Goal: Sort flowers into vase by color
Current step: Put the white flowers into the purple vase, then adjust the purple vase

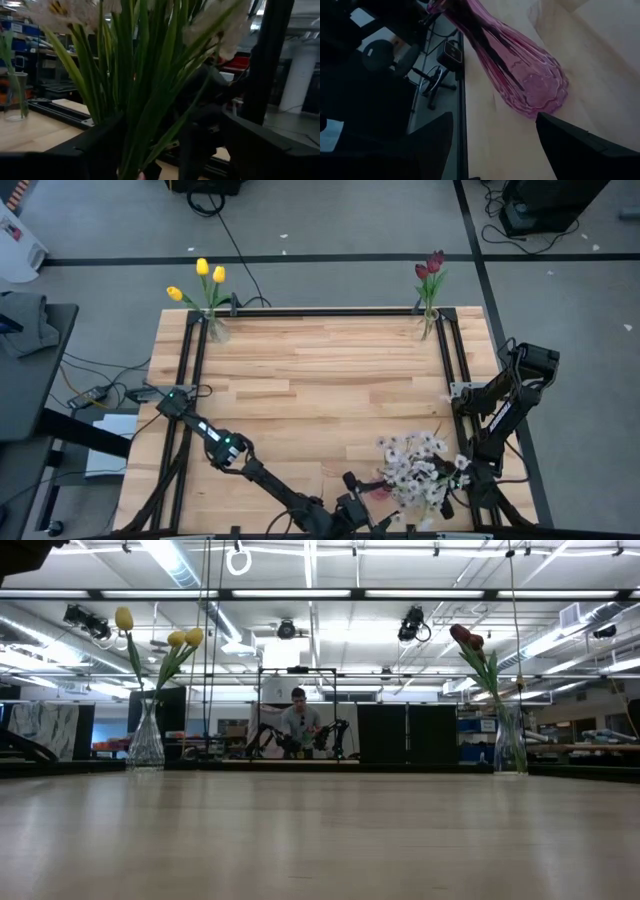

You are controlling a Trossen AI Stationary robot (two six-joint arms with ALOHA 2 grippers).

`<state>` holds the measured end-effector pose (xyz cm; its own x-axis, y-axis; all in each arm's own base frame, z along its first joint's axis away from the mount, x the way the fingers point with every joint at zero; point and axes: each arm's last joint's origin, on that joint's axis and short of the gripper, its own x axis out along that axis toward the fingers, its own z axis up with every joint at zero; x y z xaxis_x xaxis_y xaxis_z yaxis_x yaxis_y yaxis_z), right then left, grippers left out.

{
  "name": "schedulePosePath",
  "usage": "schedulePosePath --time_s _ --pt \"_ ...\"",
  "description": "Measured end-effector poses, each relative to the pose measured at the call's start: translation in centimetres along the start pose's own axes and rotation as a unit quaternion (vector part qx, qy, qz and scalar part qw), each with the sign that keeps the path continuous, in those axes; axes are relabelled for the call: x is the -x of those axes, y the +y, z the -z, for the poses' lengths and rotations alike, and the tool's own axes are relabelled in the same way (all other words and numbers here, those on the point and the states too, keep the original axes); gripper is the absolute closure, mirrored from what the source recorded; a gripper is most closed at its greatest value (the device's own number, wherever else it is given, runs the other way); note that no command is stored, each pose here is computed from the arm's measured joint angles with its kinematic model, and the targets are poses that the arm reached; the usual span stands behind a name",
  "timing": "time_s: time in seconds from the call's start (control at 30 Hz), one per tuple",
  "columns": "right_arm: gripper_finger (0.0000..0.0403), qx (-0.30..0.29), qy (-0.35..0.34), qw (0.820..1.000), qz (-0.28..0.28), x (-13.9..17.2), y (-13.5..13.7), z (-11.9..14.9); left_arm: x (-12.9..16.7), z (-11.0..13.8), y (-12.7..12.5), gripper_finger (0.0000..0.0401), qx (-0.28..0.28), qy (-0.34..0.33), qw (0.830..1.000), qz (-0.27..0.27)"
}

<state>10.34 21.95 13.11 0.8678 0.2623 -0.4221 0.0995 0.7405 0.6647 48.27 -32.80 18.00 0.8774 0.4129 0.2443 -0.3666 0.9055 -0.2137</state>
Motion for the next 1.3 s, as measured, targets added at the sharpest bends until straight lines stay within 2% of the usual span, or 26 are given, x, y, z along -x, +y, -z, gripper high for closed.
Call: schedulePosePath --time_s 0.1,0.23,0.4,0.53,0.73,0.93,1.03,1.13,1.2,1.3 --pt "0.0107 0.001 0.0 1.0 0.001 0.0 0.0 0.0 0.4 -0.2 -0.2 0.0078 0.006 -0.002 1.0 -0.001" --pt "0.0107 0.001 0.0 1.0 0.001 0.0 0.0 0.0 1.0 -0.7 -0.6 0.0078 -0.004 0.007 0.999 -0.033" --pt "0.0107 0.004 0.001 1.0 0.004 0.0 -0.1 0.0 2.0 -2.0 -1.2 0.0078 -0.032 0.024 0.995 -0.095" --pt "0.0108 0.003 0.002 1.0 0.002 0.0 -0.1 0.0 3.2 -2.8 -1.8 0.0082 -0.026 0.043 0.988 -0.144" --pt "0.0118 0.017 0.019 1.0 -0.015 0.9 0.5 -1.0 6.2 -5.0 -2.5 0.0105 0.091 0.029 0.983 -0.154" --pt "0.0129 0.053 0.001 0.998 -0.028 2.5 1.2 -3.0 9.1 -6.0 -3.3 0.0125 0.159 0.035 0.975 -0.153" --pt "0.0131 0.058 -0.014 0.998 -0.033 3.3 1.4 -3.9 10.1 -6.8 -3.3 0.0128 0.205 0.018 0.97 -0.131" --pt "0.0131 0.057 -0.02 0.997 -0.041 4.0 1.6 -4.7 10.4 -7.5 -3.2 0.0128 0.258 -0.029 0.963 -0.076" --pt "0.0131 0.055 -0.021 0.997 -0.045 4.3 1.6 -5.1 10.2 -7.8 -3.4 0.0128 0.305 -0.071 0.949 -0.014" --pt "0.0131 0.048 -0.024 0.997 -0.052 4.7 1.7 -5.5 7.6 -7.2 -3.7 0.0131 0.37 -0.103 0.916 0.115"
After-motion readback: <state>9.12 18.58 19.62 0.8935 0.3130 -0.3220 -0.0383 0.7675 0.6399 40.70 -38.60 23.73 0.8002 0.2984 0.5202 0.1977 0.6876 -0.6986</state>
